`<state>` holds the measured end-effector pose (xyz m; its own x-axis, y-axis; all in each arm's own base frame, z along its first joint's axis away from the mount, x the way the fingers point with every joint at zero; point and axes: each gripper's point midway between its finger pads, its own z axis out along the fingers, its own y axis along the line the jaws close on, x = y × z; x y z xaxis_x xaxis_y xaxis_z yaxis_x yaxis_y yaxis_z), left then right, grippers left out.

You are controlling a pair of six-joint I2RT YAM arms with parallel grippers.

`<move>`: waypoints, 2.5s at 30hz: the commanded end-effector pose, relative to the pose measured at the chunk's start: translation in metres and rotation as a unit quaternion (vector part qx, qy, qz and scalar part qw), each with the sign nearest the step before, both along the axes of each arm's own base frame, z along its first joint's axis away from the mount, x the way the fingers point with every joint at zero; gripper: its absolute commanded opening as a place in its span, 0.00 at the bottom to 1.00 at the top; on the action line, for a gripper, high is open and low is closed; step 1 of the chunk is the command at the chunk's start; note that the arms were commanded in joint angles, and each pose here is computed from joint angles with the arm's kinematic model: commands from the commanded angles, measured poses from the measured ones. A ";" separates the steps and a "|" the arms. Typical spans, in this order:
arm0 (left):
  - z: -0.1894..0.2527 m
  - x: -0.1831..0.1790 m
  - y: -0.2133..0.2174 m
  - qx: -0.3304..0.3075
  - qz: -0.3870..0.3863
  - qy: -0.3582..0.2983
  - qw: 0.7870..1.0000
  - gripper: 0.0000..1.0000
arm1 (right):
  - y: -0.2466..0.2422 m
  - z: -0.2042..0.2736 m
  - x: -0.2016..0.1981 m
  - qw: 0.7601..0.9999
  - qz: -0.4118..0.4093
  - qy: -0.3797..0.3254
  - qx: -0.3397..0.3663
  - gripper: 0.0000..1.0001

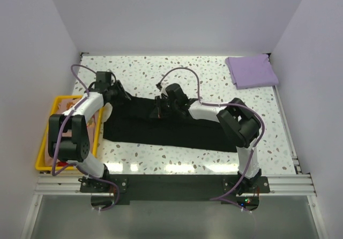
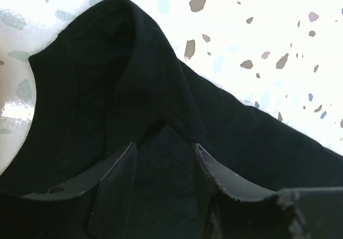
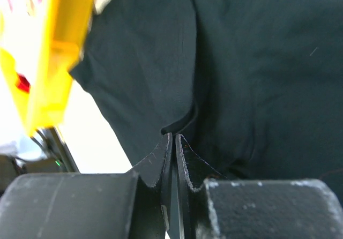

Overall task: Fold and stack the t-shirts
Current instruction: Fold the tshirt

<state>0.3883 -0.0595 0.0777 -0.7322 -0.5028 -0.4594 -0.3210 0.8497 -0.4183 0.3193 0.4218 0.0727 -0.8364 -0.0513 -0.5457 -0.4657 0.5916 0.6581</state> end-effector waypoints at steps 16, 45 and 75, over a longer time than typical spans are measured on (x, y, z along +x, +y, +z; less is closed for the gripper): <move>-0.007 0.021 -0.014 0.007 -0.058 0.018 0.998 0.51 | -0.018 -0.018 -0.032 0.997 0.024 -0.049 -0.050 0.22; 0.019 -0.047 -0.010 0.006 -0.063 -0.015 0.998 0.21 | 0.010 0.011 0.016 0.997 -0.046 -0.048 -0.046 0.38; 0.063 -0.026 -0.003 0.002 -0.058 -0.056 0.997 0.25 | 0.074 -0.003 -0.021 0.999 0.039 0.004 0.038 0.36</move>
<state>0.3539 -0.0625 0.1195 -0.7550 -0.4212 -0.5025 -0.2099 0.8813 -0.4234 0.3128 0.4818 0.0429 -0.8586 -0.0658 -0.5084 -0.4446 0.5893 0.6746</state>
